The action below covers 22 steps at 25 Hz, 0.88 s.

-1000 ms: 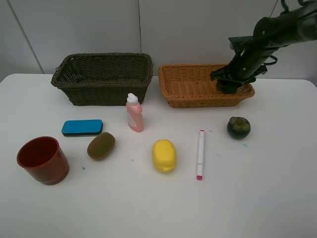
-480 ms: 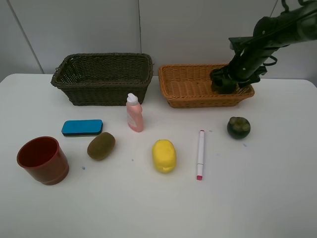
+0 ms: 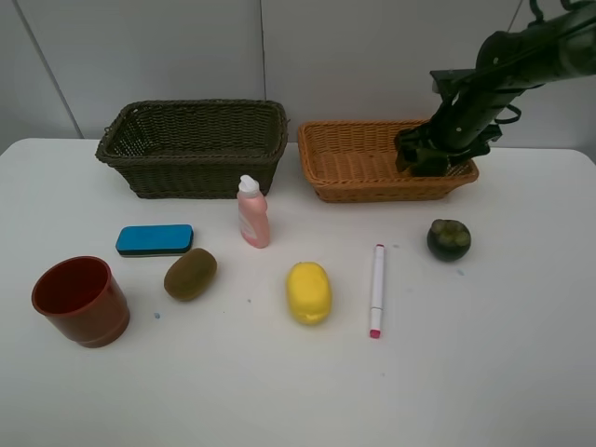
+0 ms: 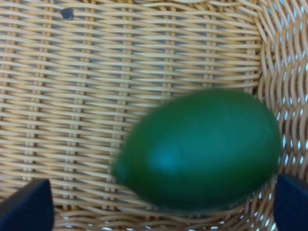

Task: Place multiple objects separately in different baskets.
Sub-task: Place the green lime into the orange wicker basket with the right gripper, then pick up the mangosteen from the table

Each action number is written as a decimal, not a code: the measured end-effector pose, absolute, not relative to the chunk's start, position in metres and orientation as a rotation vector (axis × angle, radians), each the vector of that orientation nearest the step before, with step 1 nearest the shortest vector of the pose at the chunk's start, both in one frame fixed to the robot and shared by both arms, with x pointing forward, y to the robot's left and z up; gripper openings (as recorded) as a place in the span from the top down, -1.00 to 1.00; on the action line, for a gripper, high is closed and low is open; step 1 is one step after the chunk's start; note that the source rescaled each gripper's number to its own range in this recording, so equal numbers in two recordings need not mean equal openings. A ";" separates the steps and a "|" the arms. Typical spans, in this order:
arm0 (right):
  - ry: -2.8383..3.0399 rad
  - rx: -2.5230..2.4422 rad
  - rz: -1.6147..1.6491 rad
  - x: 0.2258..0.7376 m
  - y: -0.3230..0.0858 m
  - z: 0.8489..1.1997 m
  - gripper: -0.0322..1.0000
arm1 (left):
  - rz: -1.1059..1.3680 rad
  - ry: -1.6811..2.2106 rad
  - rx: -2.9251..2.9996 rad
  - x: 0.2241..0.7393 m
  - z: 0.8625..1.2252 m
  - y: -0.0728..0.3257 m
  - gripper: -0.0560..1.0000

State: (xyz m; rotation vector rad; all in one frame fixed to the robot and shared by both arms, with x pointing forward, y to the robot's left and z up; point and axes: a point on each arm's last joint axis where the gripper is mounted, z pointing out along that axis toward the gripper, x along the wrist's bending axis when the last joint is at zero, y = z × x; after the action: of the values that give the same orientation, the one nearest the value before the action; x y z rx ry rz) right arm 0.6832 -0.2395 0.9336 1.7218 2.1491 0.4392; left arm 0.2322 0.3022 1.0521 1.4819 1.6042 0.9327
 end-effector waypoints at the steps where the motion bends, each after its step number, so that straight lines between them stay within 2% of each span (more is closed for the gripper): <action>1: 2.149 1.722 0.439 0.683 -0.239 0.934 -1.00 | 0.933 1.604 1.482 0.232 1.052 0.302 -1.00; 10: 2.146 1.720 0.443 0.683 -0.240 0.936 -1.00 | 0.933 1.604 1.482 0.232 1.052 0.302 -1.00; 22: 2.108 1.698 0.482 0.666 -0.242 0.994 -1.00 | 0.933 1.604 1.482 0.232 1.052 0.302 -1.00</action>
State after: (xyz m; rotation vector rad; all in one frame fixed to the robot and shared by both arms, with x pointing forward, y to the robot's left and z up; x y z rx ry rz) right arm 0.6661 -0.2421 0.9942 1.6982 2.1077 0.4817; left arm 0.2322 0.3022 1.0521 1.4819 1.6042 0.9327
